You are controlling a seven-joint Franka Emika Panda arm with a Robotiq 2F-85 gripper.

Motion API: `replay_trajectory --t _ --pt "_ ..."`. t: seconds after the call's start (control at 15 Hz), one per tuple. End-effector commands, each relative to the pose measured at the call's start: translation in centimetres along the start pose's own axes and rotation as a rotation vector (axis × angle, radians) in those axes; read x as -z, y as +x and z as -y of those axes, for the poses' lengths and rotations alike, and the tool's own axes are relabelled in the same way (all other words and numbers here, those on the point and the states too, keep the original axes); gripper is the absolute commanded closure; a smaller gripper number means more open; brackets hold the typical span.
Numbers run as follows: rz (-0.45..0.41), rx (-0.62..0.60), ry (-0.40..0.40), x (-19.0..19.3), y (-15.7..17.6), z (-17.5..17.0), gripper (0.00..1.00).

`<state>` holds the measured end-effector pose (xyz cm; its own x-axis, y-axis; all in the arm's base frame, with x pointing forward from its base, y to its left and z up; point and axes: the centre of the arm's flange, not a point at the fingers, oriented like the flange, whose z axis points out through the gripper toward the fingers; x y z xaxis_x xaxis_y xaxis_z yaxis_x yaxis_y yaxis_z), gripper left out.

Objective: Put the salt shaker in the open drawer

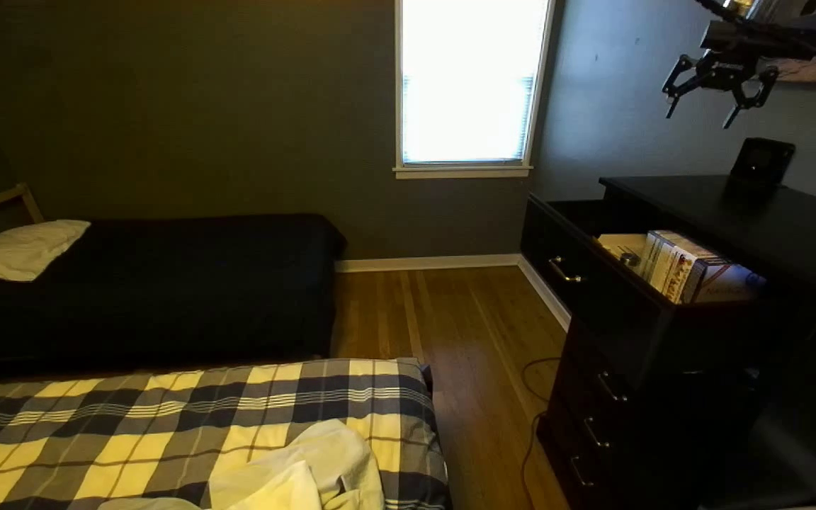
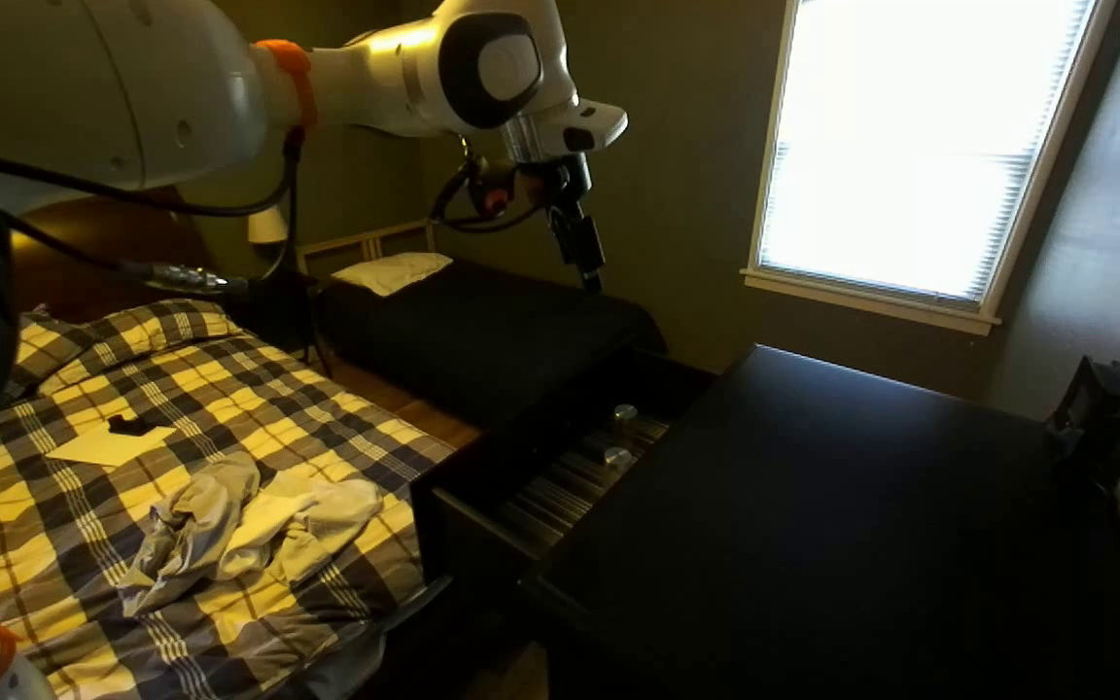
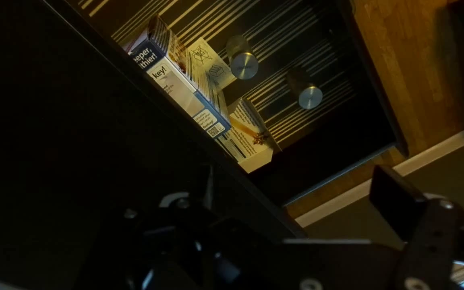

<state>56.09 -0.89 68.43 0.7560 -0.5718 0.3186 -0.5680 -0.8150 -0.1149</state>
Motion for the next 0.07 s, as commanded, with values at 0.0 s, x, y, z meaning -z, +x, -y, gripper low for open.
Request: replay_trajectory --t 0.0 --pt "0.001 -0.003 -0.001 -0.08 -0.03 -0.01 0.00"
